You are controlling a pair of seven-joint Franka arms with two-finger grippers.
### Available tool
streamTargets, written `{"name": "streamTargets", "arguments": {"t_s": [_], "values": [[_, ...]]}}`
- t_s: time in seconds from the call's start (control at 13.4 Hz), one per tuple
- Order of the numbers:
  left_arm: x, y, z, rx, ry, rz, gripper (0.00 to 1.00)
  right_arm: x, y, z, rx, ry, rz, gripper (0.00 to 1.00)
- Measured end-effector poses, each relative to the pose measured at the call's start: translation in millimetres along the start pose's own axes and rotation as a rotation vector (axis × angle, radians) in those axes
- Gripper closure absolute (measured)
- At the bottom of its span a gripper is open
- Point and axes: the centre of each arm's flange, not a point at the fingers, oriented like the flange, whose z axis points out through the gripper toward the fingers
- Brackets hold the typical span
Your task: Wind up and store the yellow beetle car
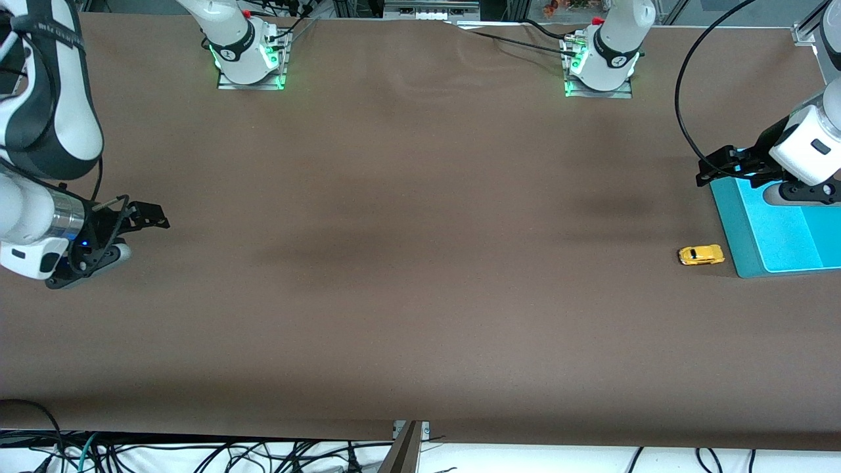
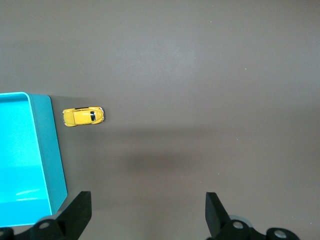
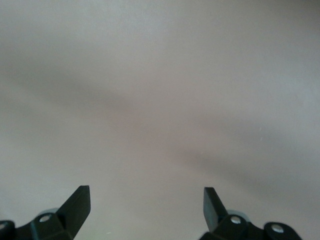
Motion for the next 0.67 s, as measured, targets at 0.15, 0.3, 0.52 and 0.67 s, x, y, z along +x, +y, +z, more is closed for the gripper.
{"name": "streamTargets", "arguments": {"t_s": [0.15, 0.3, 0.52, 0.67], "values": [[0.0, -0.5, 0.0, 0.0, 0.0, -0.001, 0.0, -8.8, -14.7, -21.8, 0.0, -0.012, 0.077, 0.0], [0.0, -0.8, 0.0, 0.0, 0.0, -0.001, 0.0, -21.5, -26.6, -38.3, 0.003, -0.032, 0.112, 0.0], [0.0, -1.0, 0.0, 0.0, 0.0, -0.002, 0.0, -35.4, -31.7, -49.6, 0.009, -0.064, 0.12, 0.0], [0.1, -1.3, 0.2, 0.0, 0.0, -0.002, 0.0, -38.8, -30.3, -59.1, -0.011, -0.051, 0.125, 0.0]]}}
